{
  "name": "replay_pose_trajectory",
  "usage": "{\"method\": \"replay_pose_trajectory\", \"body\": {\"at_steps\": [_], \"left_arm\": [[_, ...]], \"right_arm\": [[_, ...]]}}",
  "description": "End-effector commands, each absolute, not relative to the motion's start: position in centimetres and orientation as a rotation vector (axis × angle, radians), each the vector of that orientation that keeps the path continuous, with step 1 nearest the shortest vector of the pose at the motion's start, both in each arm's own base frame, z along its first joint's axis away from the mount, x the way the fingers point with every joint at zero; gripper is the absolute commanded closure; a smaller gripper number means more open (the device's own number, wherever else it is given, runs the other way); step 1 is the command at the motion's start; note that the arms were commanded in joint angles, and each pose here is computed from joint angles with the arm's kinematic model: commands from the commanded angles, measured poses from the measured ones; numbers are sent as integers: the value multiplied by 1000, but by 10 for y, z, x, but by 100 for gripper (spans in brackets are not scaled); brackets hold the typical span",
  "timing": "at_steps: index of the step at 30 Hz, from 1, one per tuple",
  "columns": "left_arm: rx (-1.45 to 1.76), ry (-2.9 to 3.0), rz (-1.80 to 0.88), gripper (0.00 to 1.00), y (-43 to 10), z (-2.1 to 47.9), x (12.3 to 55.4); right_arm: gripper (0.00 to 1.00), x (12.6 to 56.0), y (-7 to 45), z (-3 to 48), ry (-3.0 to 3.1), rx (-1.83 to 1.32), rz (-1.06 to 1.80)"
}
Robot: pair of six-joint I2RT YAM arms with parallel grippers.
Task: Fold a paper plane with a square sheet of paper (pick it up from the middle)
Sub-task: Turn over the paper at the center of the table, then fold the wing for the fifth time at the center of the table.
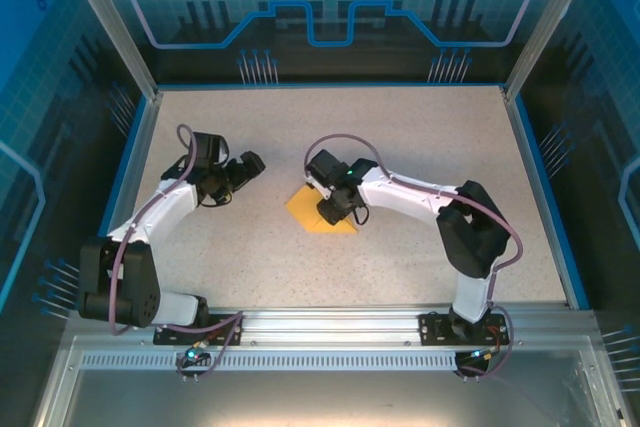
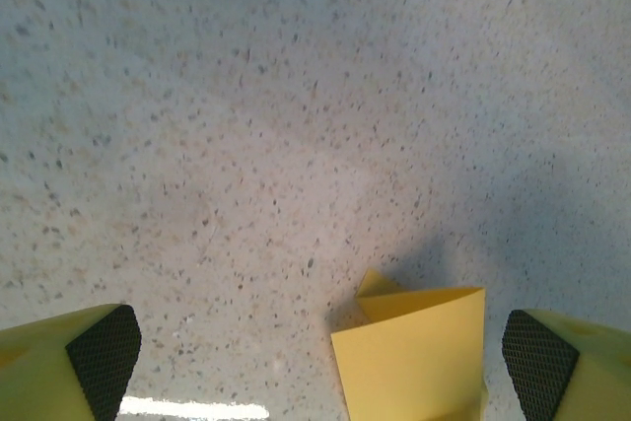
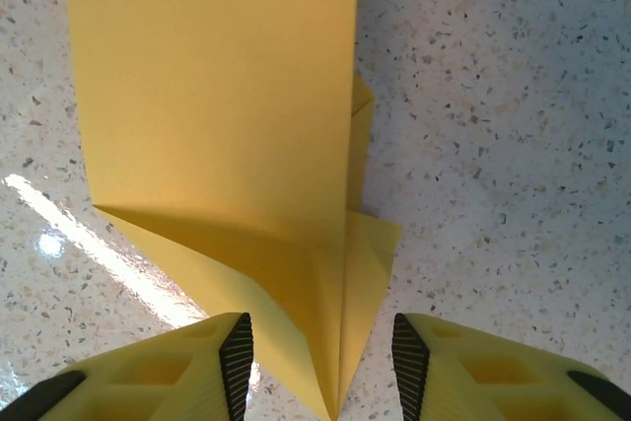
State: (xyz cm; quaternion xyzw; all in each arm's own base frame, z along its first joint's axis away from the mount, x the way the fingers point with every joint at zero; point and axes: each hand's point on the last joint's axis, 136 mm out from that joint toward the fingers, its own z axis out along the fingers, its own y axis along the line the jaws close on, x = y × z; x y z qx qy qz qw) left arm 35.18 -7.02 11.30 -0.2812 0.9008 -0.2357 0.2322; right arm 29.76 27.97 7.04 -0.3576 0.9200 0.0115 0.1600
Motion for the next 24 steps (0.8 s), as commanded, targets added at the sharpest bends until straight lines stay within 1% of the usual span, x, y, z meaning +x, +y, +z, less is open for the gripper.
{"method": "replay_pose_trajectory", "body": {"at_steps": [1, 6, 15, 24], "left_arm": [[-759, 2479, -754, 2, -87, 111, 348], [-729, 2491, -837, 1, -105, 104, 340], [-674, 2522, -968, 2, -133, 90, 326], [-636, 2553, -1042, 2, -157, 81, 316]], "right_arm": [[56, 292, 282, 70, 2646, -1039, 200], [56, 293, 279, 63, 2681, -1021, 340], [56, 305, 273, 38, 2748, -924, 444], [57, 312, 264, 15, 2818, -852, 432]]}}
